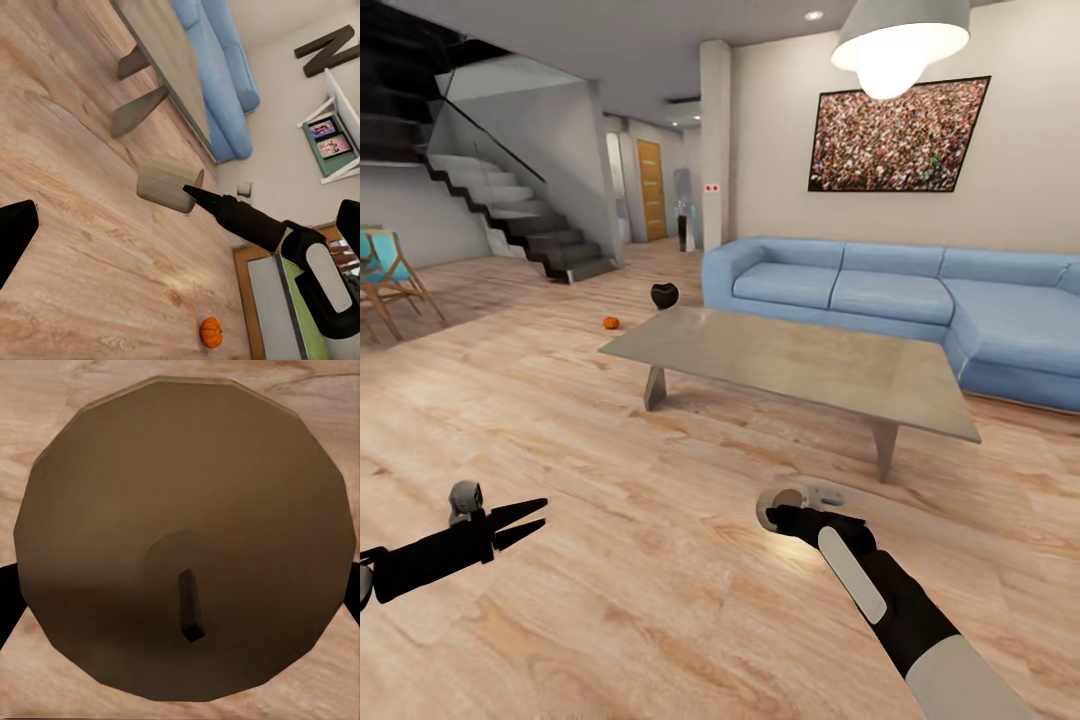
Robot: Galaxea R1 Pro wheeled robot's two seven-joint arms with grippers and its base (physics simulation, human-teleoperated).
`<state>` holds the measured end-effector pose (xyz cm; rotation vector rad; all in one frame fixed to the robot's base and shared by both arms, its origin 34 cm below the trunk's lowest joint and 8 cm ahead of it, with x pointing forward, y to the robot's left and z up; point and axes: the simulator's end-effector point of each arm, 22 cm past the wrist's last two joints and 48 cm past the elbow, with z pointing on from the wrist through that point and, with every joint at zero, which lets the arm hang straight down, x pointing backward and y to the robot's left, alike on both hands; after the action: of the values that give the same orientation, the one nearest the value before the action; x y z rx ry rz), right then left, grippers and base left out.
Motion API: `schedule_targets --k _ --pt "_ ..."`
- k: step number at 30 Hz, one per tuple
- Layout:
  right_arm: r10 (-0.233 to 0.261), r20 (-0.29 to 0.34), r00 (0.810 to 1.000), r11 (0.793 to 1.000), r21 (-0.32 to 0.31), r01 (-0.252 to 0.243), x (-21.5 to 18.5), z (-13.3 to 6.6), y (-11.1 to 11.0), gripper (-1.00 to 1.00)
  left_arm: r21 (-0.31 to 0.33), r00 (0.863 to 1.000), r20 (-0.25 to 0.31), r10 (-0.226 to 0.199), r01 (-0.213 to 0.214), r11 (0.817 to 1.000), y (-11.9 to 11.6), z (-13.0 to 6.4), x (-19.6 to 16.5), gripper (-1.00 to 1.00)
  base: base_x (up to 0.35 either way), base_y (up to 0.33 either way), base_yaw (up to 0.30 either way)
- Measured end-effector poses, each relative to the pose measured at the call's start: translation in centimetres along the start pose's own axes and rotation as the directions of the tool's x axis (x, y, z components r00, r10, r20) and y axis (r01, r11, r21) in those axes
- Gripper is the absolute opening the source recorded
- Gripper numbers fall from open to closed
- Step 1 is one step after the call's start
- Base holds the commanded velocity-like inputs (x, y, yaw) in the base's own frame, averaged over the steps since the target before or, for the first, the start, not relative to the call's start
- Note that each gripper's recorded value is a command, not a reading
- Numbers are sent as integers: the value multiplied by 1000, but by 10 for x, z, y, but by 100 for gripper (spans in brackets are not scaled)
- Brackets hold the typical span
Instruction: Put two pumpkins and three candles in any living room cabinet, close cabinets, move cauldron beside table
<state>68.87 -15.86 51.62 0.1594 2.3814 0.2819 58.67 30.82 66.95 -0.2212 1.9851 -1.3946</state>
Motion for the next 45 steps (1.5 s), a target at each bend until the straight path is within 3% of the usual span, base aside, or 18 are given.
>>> schedule_targets --k 27,45 --pt "-5 20 1000 1000 -5 5 -9 -8 4 -100 -4 1000 12 4 -4 1000 -2 -5 -3 100 -16 56 254" --pt "-8 34 999 1000 -8 8 -15 -14 6 -100 -14 999 39 -10 11 1000 3 -14 -9 100 306 0 254"
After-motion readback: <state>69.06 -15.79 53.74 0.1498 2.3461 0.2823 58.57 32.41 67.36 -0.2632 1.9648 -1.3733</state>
